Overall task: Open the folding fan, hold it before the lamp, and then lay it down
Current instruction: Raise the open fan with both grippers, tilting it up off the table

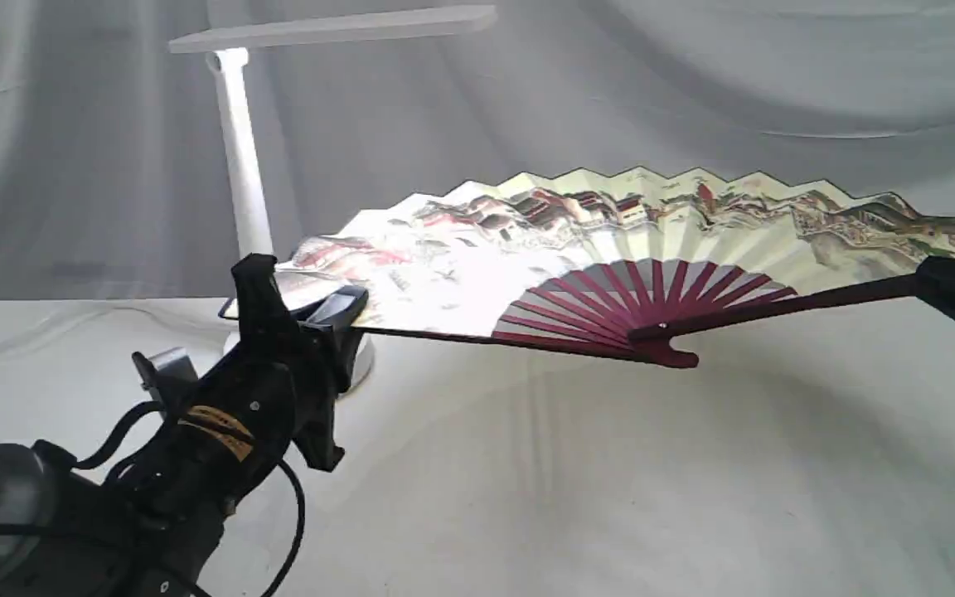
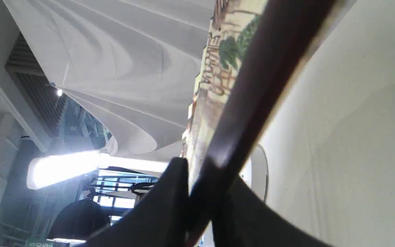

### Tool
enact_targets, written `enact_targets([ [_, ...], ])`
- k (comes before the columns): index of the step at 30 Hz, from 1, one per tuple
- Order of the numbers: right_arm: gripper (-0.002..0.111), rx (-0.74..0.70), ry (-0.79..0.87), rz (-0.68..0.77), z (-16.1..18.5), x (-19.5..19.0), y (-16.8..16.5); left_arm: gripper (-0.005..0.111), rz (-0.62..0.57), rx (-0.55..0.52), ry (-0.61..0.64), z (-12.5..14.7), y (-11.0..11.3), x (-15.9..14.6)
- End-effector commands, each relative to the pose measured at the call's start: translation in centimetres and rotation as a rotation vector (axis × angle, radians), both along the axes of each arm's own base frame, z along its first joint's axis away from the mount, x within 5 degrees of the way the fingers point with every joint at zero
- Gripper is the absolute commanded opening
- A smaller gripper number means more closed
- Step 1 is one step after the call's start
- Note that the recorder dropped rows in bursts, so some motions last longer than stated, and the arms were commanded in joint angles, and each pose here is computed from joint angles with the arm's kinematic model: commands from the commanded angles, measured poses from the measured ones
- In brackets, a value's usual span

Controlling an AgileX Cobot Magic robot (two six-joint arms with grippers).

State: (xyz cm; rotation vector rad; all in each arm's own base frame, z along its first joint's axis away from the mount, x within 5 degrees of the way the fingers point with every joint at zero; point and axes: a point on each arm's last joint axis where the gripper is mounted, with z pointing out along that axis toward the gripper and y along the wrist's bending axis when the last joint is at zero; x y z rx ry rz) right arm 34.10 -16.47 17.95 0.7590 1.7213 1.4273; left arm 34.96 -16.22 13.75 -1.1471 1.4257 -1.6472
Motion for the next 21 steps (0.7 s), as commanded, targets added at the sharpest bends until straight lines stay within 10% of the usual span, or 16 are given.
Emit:
enact_targets([
  [1,0.0,-0.085,0.009,-0.029,0.7,-0.2,-0.3,0.0,0.086,-0.147,-0.041,1.6,1.3,0.2],
  [21,0.0,-0.113,-0.032,-0.006,3.0,-0.4,1.1,0.0,0.023,-0.237,-0.033,2.8,3.4,0.8],
])
